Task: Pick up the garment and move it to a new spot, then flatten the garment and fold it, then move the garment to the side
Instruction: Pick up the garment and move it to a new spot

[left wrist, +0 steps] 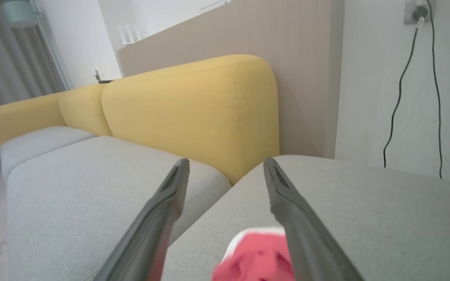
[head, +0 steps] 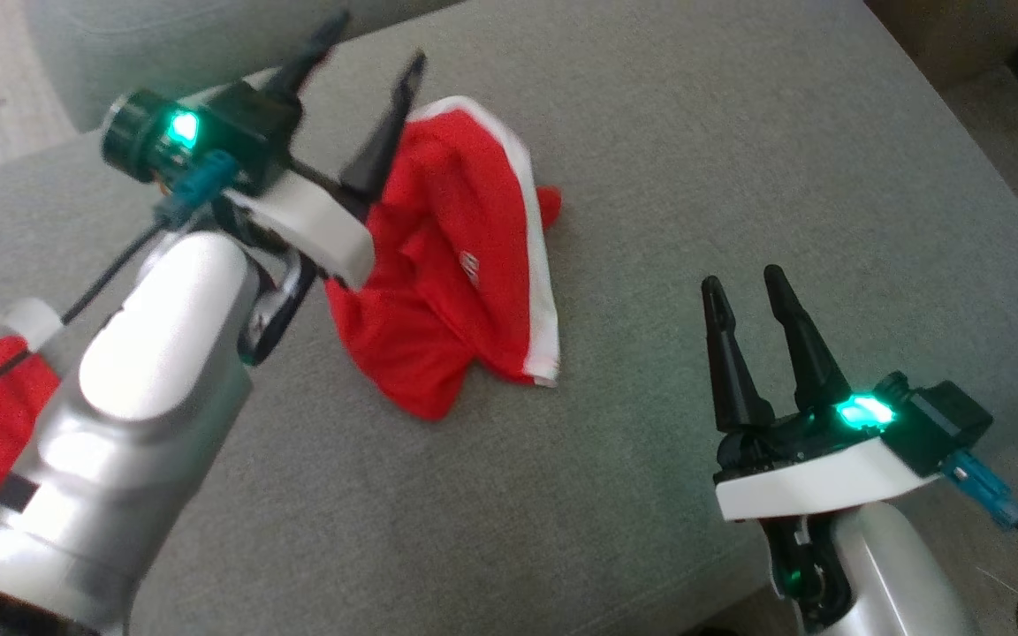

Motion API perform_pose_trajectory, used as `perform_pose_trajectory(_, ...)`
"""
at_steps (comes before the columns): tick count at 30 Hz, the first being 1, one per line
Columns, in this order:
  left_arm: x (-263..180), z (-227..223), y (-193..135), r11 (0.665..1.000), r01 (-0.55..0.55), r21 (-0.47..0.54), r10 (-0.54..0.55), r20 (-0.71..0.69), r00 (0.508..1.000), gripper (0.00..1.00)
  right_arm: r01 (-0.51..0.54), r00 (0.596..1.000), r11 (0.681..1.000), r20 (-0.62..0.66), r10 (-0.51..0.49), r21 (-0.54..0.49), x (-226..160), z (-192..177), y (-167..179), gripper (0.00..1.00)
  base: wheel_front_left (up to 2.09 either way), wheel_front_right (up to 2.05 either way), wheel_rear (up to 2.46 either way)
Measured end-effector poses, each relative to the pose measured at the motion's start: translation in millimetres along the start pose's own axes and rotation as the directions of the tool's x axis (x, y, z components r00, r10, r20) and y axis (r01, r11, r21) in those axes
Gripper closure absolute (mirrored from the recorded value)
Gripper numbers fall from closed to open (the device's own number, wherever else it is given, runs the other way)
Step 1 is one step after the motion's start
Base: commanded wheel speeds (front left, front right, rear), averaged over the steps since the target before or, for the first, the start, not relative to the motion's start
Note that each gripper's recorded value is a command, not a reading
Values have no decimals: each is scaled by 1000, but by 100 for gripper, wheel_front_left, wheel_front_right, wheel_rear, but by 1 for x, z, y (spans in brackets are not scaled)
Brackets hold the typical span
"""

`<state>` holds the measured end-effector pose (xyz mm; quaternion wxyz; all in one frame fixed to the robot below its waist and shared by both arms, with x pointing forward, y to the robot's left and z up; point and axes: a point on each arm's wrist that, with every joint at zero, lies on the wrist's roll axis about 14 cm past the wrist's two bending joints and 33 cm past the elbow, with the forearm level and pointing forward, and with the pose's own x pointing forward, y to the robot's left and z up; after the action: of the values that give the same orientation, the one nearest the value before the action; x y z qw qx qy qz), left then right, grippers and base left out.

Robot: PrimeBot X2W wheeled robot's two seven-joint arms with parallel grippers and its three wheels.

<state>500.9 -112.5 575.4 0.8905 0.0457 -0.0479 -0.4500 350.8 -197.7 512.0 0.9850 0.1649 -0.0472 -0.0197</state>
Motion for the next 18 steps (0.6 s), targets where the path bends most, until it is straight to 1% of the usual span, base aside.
perform_pose_trajectory(3, 5, 0, 8, 1000, -22, -14, 22, 36, 999, 0, 15, 1000, 1000, -9, -15, -2, 0, -3, -5, 0, 0, 0, 0)
perform_pose_trajectory(8, -17, -1, 36, 992, -125, -12, 126, 68, 990, 0, -10, 1000, 1000, -7, 10, 6, 6, -4, 2, 0, 0, 0, 0)
perform_pose_trajectory(9, -17, -1, 36, 992, -125, -12, 126, 68, 990, 0, -10, 1000, 1000, -7, 10, 6, 6, -4, 2, 0, 0, 0, 0)
perform_pose_trajectory(13, -54, -10, 52, 975, -219, -39, 222, 74, 972, 0, -55, 998, 998, -16, 55, -3, 13, -8, 14, 0, 0, 0, 0)
perform_pose_trajectory(15, -78, -21, 53, 967, -250, -43, 251, 48, 967, 0, -77, 997, 997, -24, 77, -8, 17, -12, 20, 0, 0, 0, 0)
perform_pose_trajectory(18, -117, -37, 57, 947, -317, -45, 318, 10, 948, 0, -110, 994, 994, -29, 110, -13, 23, -15, 29, 0, 0, 0, 0)
